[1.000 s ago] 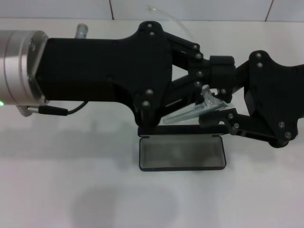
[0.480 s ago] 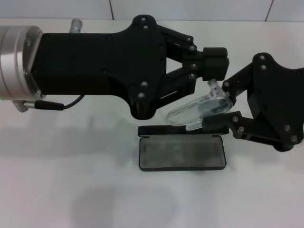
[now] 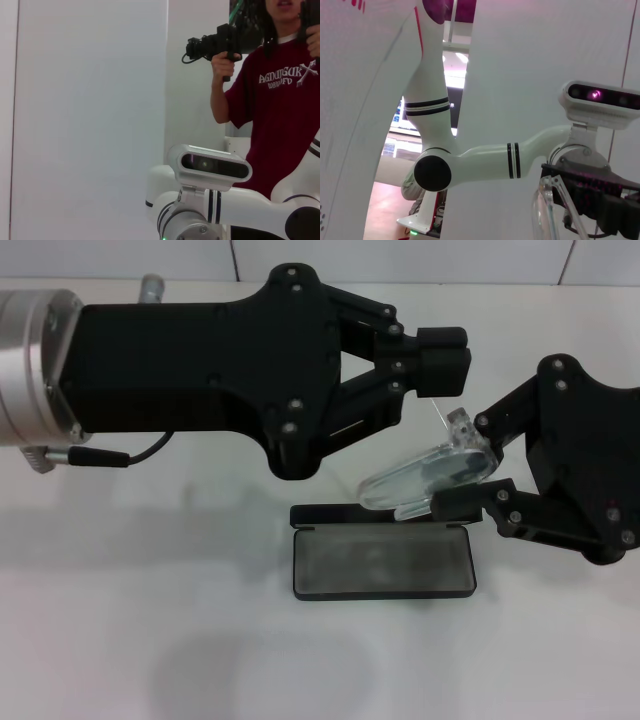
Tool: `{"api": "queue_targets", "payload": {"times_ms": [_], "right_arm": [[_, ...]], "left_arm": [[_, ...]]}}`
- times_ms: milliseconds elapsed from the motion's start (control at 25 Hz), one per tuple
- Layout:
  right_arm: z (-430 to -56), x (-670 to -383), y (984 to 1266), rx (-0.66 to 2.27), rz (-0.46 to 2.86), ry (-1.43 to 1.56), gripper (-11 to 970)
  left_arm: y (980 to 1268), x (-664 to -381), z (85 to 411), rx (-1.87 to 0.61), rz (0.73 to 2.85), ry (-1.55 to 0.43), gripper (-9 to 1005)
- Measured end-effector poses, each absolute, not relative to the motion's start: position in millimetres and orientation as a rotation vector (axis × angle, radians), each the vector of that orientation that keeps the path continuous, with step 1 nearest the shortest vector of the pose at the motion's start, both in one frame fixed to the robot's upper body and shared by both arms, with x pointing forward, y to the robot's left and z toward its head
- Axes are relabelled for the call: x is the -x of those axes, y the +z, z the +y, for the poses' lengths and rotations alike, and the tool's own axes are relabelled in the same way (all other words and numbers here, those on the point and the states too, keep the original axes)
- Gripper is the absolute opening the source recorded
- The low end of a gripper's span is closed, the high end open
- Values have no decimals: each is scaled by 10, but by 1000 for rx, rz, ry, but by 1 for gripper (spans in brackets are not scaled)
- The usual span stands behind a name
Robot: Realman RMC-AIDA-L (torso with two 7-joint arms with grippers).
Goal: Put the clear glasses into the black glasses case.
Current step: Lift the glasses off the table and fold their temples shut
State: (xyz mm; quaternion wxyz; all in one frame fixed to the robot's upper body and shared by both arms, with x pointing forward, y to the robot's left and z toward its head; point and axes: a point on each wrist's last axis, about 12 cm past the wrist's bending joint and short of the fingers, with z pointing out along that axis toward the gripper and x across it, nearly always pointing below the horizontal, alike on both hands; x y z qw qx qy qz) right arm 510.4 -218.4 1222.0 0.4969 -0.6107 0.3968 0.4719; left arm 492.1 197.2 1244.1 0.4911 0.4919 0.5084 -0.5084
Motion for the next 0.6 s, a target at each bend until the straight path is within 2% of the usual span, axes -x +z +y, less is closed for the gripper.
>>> {"api": "queue_targets", "payload": {"times_ms": [600], "right_arm": [[-2208, -5086, 12203, 1458, 940, 1146, 115]], "left_arm": [[12396, -4896, 1899, -1222, 1238, -1286, 69]]}}
